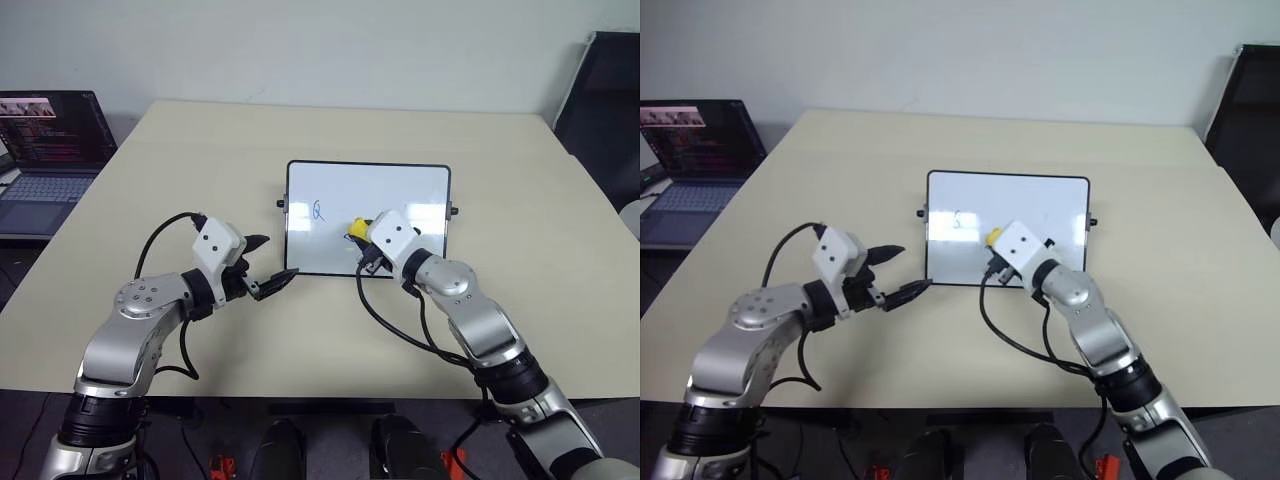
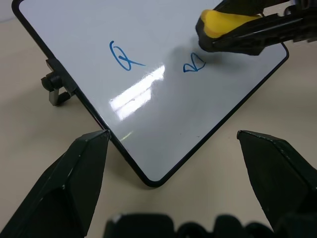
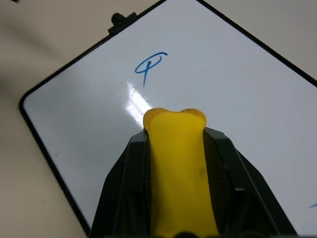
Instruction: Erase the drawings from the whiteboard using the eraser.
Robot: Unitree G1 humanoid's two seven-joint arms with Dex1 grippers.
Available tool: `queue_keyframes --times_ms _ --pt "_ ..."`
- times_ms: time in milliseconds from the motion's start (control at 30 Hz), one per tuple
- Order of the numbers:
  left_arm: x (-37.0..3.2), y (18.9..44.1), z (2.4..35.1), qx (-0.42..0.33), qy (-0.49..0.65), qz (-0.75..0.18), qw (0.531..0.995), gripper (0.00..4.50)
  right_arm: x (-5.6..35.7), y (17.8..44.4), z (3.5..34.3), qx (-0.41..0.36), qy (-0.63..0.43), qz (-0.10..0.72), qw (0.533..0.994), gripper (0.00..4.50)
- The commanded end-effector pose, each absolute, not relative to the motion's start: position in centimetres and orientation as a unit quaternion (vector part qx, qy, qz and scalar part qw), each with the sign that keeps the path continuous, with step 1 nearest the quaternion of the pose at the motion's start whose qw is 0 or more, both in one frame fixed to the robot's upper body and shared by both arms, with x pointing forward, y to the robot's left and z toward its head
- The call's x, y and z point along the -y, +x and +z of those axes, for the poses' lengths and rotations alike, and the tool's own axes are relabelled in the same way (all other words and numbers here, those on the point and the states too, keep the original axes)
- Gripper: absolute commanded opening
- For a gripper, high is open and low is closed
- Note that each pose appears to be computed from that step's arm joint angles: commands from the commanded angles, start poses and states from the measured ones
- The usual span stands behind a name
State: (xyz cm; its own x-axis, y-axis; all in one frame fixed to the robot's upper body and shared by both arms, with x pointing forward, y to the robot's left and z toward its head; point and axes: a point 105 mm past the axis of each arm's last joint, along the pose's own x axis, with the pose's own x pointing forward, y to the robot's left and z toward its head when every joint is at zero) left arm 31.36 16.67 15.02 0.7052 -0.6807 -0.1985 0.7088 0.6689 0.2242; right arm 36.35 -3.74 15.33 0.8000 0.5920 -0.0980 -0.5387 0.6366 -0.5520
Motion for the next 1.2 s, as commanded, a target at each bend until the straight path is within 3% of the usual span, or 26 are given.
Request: queue_keyframes --times_ms 33,233,467,733,900,1000,1200 --pt "-16.1 31.4 15.8 -0.028 0.150 -0.392 0.907 4.50 1.9 37.3 16.5 0.080 -0.315 0.318 0.890 1.12" --pt "-15.9 31.3 15.7 -0.027 0.149 -0.395 0.906 4.50 1.8 37.2 12.4 -0.018 -0.343 0.379 0.859 1.12" --pt "-15.9 31.3 15.7 -0.027 0.149 -0.395 0.906 4.50 4.7 39.8 14.8 0.009 -0.357 0.281 0.891 1.12" --pt "-15.9 31.5 15.7 -0.025 0.150 -0.398 0.905 4.50 4.0 36.8 10.9 -0.051 -0.405 0.386 0.827 1.12" --pt "-15.9 31.5 15.8 -0.025 0.150 -0.398 0.905 4.50 4.8 39.6 14.9 0.031 -0.419 0.280 0.863 1.12" --pt "-15.9 31.5 15.7 -0.025 0.150 -0.399 0.904 4.50 4.2 40.0 16.5 0.068 -0.409 0.269 0.869 1.12" --pt "-15.8 31.5 15.7 -0.025 0.150 -0.398 0.905 4.50 3.2 38.2 12.4 -0.012 -0.414 0.353 0.839 1.12"
